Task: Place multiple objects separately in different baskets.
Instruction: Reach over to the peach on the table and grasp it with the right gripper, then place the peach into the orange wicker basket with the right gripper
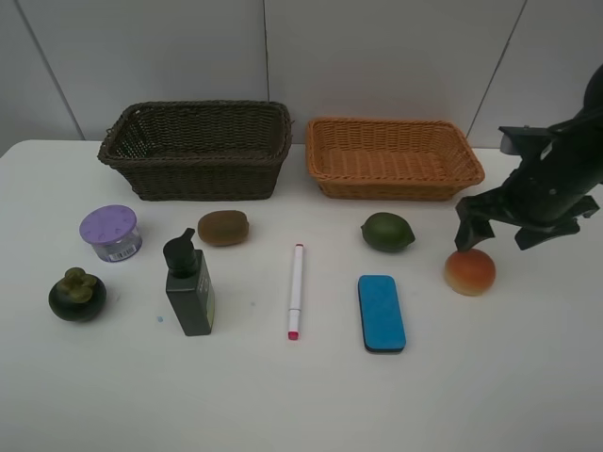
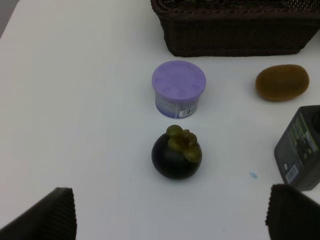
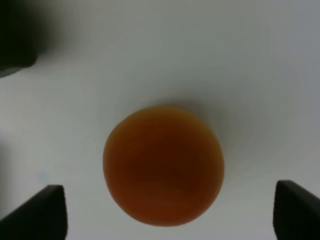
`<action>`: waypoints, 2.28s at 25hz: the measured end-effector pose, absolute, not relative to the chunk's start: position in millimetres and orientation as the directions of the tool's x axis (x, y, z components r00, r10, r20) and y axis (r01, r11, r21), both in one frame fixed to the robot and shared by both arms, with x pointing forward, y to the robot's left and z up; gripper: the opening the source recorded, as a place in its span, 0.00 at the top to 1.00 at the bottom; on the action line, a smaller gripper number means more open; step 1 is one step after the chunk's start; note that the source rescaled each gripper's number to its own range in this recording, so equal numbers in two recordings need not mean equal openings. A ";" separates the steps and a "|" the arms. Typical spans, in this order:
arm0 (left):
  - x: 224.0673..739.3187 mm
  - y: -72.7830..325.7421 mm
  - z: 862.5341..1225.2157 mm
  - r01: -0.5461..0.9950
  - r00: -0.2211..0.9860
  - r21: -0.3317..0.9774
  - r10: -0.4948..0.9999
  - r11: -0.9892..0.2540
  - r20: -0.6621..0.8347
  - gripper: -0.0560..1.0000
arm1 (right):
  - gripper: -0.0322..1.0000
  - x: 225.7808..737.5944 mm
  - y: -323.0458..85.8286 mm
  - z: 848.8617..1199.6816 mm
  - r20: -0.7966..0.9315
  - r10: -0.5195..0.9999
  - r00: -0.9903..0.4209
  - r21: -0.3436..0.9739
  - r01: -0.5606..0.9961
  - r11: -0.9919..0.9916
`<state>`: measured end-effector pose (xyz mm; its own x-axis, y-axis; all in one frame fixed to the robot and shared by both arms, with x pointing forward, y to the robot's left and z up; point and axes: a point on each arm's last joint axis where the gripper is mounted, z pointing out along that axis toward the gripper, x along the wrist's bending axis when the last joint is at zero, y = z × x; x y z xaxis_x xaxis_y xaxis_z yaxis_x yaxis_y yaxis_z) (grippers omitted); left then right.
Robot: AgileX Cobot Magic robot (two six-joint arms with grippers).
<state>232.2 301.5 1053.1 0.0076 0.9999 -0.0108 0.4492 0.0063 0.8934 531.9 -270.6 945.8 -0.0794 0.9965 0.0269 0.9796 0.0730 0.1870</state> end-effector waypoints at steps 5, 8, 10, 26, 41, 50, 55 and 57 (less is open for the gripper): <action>232.2 301.5 1053.1 0.449 0.008 0.893 1.000 0.006 -0.011 0.00 | 0.00 534.8 -268.3 931.0 0.048 0.997 -0.060 0.143 0.988 0.053; 232.2 301.5 1053.1 0.449 0.008 0.893 1.000 0.006 -0.011 0.00 | 0.00 535.3 -267.3 926.1 0.059 0.997 -0.049 0.127 0.991 0.041; 232.2 301.5 1053.1 0.449 0.008 0.893 1.000 0.006 -0.011 0.00 | 0.00 535.4 -267.3 923.8 0.059 0.997 -0.048 0.118 0.992 0.041; 232.2 301.5 1053.1 0.449 0.008 0.893 1.000 0.006 -0.011 0.00 | 0.00 538.6 -265.7 898.7 0.071 0.997 -0.025 0.056 0.998 0.021; 232.2 301.5 1053.1 0.449 0.008 0.893 1.000 0.006 -0.011 0.00 | 0.39 539.6 -265.6 898.7 0.073 0.997 -0.023 0.066 0.998 0.018; 232.2 301.5 1053.1 0.449 0.008 0.893 1.000 0.006 -0.011 0.00 | 0.39 542.2 -265.6 901.1 0.073 0.997 -0.024 0.102 0.995 0.016; 232.2 301.5 1053.1 0.449 0.008 0.893 1.000 0.006 -0.011 0.00 | 0.39 546.3 -264.8 927.4 0.080 0.996 -0.031 0.146 0.989 0.019; 232.2 301.5 1053.1 0.449 0.008 0.893 1.000 0.006 -0.011 0.00 | 0.39 554.4 -263.7 943.3 0.084 0.996 -0.037 0.171 0.985 0.022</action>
<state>232.2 301.5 1053.1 0.0076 0.9999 -0.0108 0.4492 0.0063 0.8934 554.4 -263.7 943.3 -0.0370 0.9958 0.0843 0.9850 0.0221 0.1712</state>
